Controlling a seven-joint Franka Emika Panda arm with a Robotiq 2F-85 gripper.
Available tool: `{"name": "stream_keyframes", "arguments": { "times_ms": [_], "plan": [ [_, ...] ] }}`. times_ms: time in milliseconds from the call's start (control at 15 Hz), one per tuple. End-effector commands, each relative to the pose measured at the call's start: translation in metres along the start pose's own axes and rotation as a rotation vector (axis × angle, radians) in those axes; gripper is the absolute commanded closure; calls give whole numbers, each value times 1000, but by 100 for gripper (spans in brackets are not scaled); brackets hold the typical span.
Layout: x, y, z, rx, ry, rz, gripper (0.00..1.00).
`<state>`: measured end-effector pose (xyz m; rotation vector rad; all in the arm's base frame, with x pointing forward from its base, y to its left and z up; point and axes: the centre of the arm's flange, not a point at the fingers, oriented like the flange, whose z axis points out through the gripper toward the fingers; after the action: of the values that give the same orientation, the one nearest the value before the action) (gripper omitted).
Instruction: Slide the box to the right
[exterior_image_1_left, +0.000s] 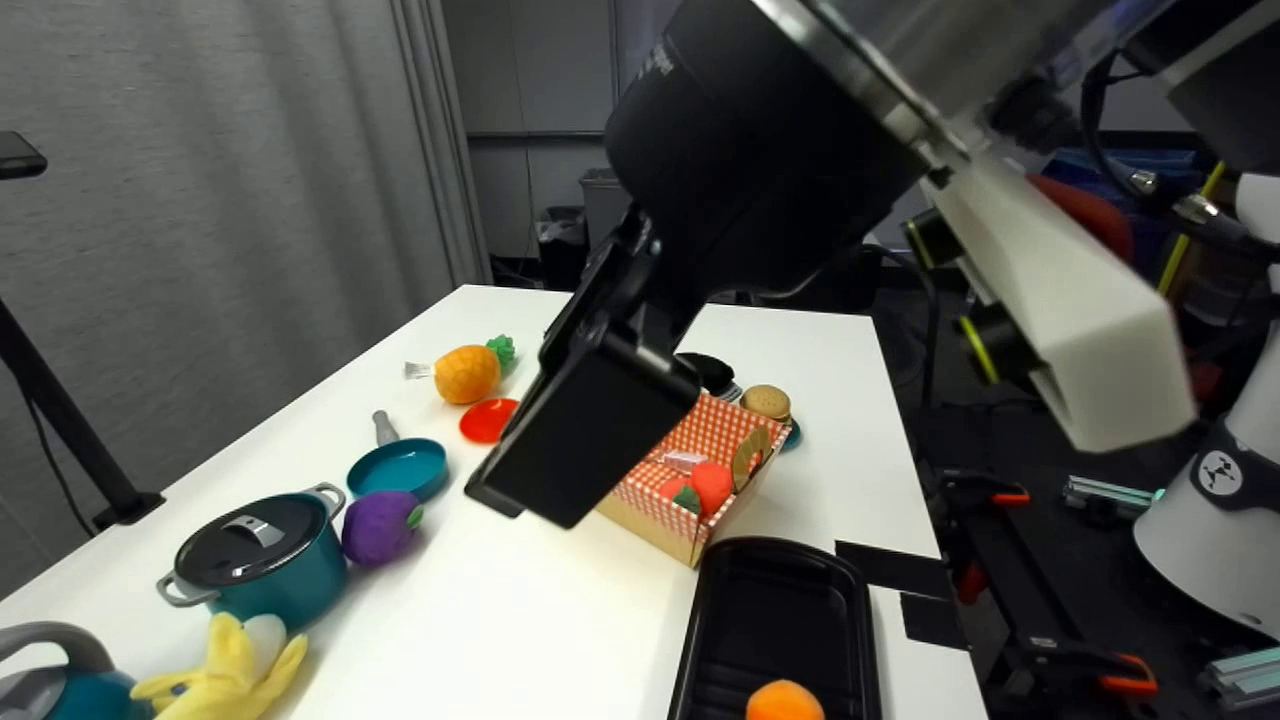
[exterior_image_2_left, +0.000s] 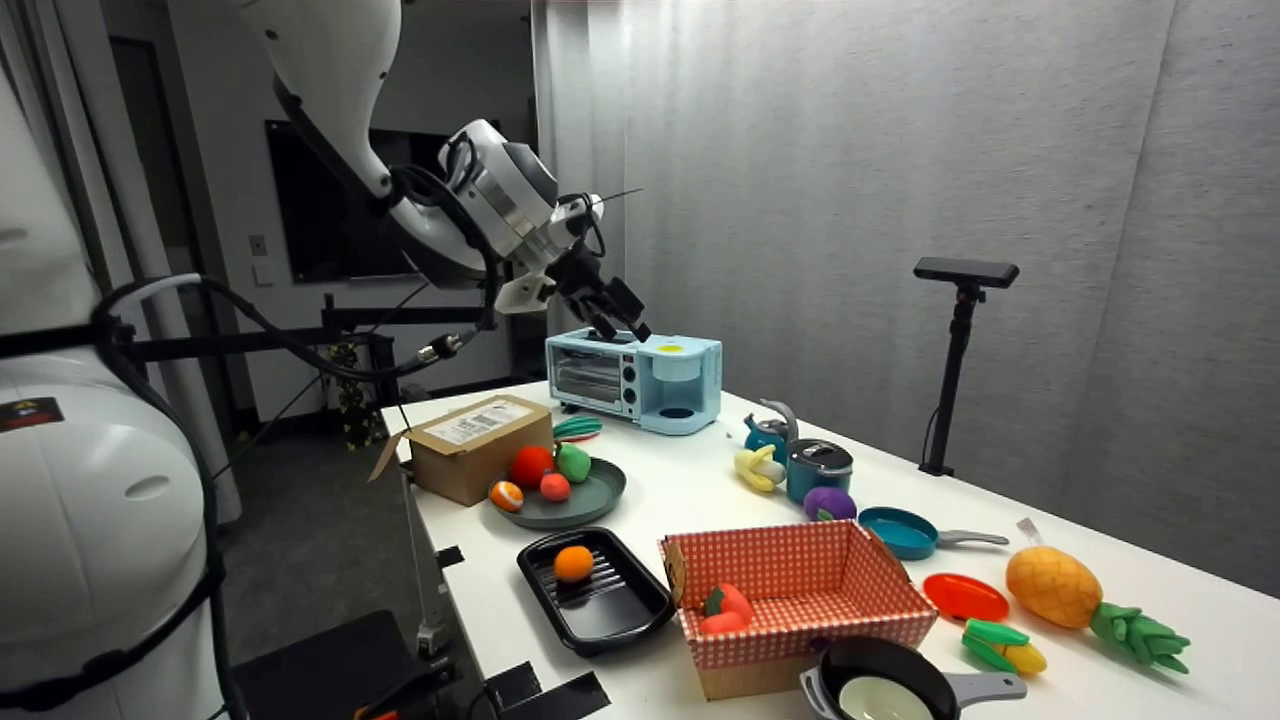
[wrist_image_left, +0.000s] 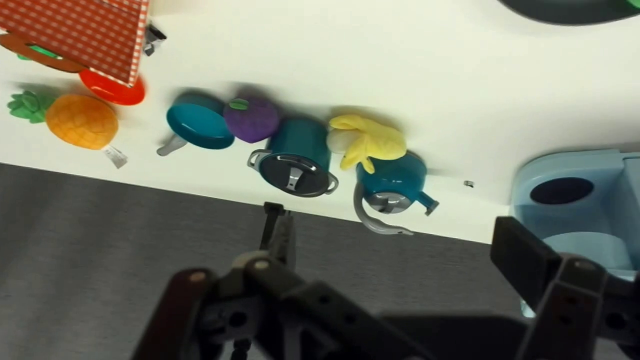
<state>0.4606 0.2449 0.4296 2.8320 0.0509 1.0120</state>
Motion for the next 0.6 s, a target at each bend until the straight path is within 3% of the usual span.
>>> {"name": "stream_keyframes", "arguments": {
  "times_ms": [0,533],
  "plan": [
    [2,-3,-1,12,-12,-10,0],
    [3,-3,0,17,-21,-20,0]
  ]
}}
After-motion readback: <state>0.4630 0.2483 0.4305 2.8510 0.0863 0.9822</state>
